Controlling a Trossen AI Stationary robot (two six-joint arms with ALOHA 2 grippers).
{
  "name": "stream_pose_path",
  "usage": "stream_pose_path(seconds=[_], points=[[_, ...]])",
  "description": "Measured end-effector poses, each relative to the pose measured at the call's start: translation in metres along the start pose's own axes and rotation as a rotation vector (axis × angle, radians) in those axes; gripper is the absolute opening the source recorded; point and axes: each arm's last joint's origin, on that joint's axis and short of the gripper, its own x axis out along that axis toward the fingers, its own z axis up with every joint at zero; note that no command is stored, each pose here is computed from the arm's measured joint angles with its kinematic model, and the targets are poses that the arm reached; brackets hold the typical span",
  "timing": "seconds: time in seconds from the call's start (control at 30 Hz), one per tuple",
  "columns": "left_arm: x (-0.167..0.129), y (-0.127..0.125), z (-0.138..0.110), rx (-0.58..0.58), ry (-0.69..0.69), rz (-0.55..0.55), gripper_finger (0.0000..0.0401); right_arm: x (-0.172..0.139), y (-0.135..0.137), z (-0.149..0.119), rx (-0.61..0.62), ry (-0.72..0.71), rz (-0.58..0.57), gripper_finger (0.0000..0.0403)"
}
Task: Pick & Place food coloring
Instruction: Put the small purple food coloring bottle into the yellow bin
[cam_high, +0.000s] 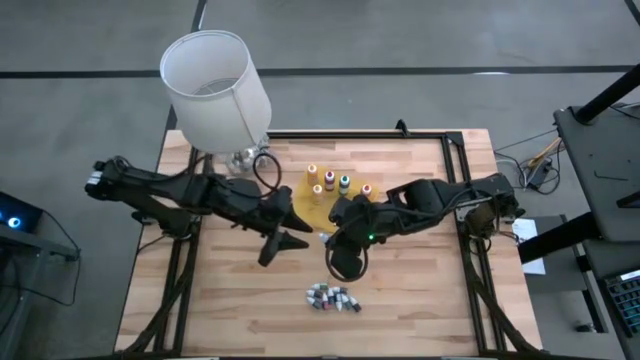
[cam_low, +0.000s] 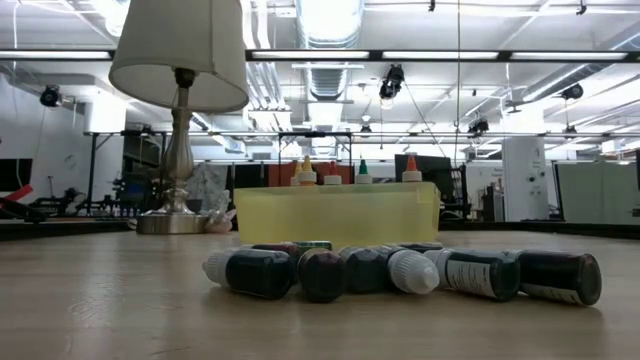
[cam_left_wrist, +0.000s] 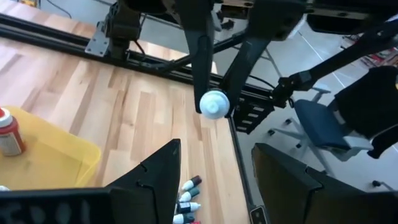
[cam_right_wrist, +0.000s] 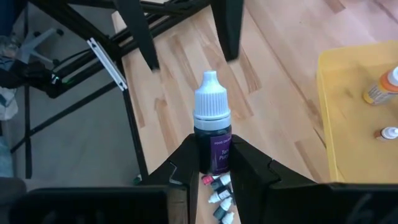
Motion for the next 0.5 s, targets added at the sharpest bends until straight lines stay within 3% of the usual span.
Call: stream_pose_path(seconds=[0.5], points=[[0.015,0.0,0.015,0.034,-0.022,0.021,0.017,0.001,0.0,0.0,-0.007,-0.001,-0.002,0.0061]])
